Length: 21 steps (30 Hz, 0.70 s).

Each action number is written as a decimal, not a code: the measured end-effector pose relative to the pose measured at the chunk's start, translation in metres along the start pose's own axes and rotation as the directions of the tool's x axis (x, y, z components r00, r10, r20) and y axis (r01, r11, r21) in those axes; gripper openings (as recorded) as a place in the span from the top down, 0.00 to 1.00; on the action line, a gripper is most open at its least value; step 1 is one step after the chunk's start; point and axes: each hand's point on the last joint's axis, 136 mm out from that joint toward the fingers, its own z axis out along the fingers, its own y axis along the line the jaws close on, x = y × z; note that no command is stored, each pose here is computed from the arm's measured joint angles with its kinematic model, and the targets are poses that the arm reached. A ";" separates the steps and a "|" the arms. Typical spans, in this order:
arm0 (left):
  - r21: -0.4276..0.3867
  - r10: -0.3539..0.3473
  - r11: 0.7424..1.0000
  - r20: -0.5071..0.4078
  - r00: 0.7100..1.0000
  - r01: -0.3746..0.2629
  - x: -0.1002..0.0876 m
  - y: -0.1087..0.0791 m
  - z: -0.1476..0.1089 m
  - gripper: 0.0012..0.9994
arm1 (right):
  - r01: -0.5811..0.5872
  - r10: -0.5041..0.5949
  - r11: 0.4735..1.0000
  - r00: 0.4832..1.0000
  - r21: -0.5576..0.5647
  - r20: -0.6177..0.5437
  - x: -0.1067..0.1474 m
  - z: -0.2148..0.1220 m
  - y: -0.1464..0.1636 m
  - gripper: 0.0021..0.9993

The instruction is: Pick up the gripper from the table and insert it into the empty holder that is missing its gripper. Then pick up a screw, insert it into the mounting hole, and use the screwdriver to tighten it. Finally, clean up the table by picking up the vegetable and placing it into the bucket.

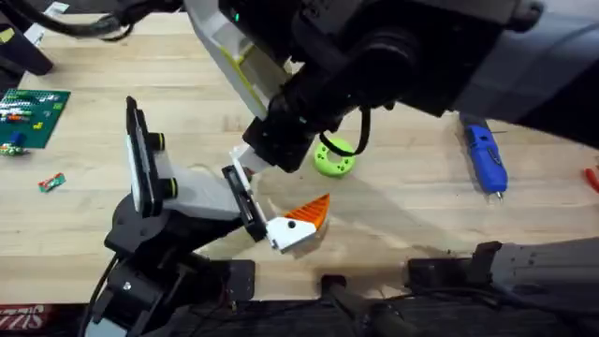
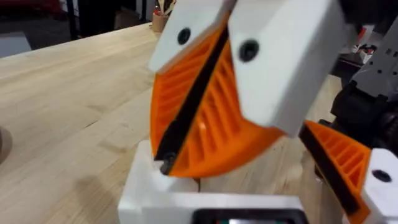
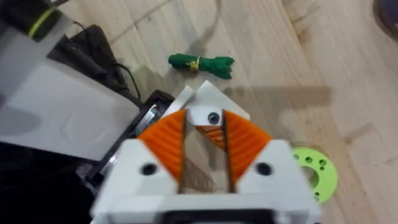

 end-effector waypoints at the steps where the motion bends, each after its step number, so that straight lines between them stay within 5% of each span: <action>1: -0.001 0.000 1.000 0.000 1.000 0.000 0.000 0.000 0.000 0.01 | 0.001 -0.001 1.000 1.000 -0.004 0.000 0.000 0.000 0.001 0.82; 11: -0.010 0.002 1.000 0.002 1.000 -0.002 -0.001 0.002 0.000 0.01 | -0.004 0.004 1.000 1.000 0.027 0.015 -0.003 -0.003 -0.011 0.03; 21: -0.009 0.005 1.000 0.002 1.000 -0.005 0.000 0.002 0.000 0.01 | -0.062 0.059 0.997 0.996 0.041 0.067 0.004 -0.049 -0.027 0.01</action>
